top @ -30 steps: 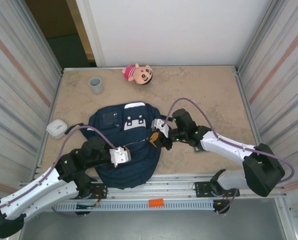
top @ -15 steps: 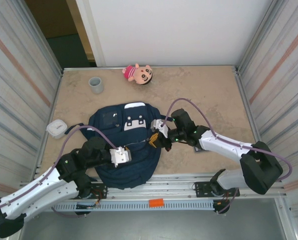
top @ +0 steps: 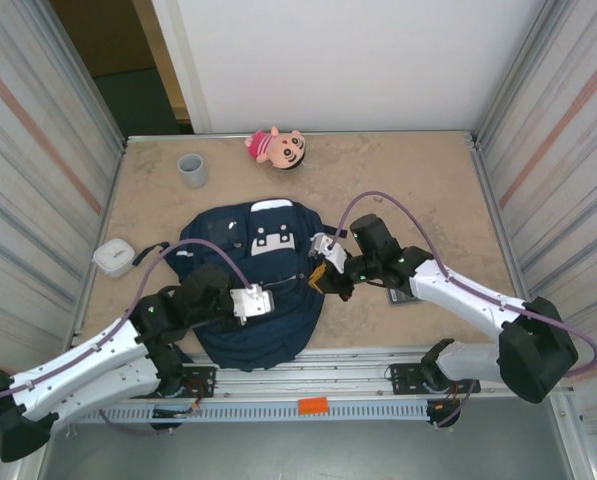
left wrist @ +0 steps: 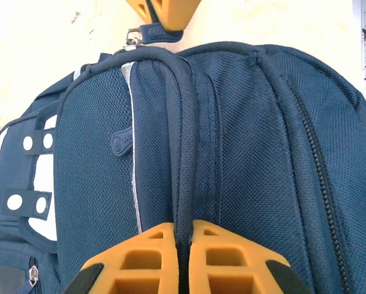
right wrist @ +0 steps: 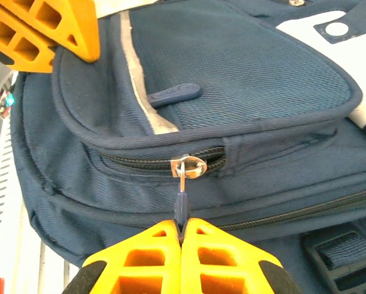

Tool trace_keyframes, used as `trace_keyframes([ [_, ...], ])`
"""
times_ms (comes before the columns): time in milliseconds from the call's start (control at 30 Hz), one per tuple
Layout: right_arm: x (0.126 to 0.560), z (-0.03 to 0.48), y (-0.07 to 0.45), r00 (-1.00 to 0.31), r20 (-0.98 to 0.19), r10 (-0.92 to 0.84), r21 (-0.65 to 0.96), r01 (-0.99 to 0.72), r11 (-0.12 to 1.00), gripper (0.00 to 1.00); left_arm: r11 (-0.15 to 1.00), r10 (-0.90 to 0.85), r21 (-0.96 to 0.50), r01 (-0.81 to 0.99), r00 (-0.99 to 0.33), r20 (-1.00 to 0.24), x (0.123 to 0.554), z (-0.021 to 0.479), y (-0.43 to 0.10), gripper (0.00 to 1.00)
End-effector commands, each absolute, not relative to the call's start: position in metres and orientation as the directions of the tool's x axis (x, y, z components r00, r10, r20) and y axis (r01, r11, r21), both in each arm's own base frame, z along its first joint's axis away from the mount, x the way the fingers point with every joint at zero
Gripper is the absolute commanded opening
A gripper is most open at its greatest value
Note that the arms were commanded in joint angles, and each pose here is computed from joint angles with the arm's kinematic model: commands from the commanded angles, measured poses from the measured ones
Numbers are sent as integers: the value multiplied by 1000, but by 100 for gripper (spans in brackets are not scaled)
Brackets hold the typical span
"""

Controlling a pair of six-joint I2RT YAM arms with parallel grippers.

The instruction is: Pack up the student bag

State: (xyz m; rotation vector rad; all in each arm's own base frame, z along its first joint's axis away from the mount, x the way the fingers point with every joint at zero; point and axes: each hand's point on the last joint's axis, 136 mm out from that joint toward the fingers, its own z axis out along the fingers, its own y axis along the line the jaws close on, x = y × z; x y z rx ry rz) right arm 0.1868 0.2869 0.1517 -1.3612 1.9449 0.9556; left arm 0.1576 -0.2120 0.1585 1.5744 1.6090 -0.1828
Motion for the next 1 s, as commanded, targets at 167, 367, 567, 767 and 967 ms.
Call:
trace_keyframes([
  [167, 156, 151, 295, -415, -713, -565, 381, -906, 185, 0, 307, 712, 478, 823, 134, -689, 179, 186, -217, 0],
  [367, 164, 154, 307, -489, -722, -489, 458, -868, 192, 0, 298, 683, 470, 831, 159, -713, 173, 187, -220, 0],
  [567, 173, 148, 318, -501, -724, -474, 451, -864, 224, 0, 278, 667, 462, 842, 178, -724, 169, 192, -224, 0],
  [767, 181, 145, 319, -515, -722, -463, 453, -857, 247, 4, 270, 654, 455, 849, 185, -733, 166, 192, -226, 0],
  [967, 183, 151, 312, -513, -735, -443, 446, -858, 254, 0, 320, 664, 456, 830, 147, -733, 175, 192, -223, 0],
])
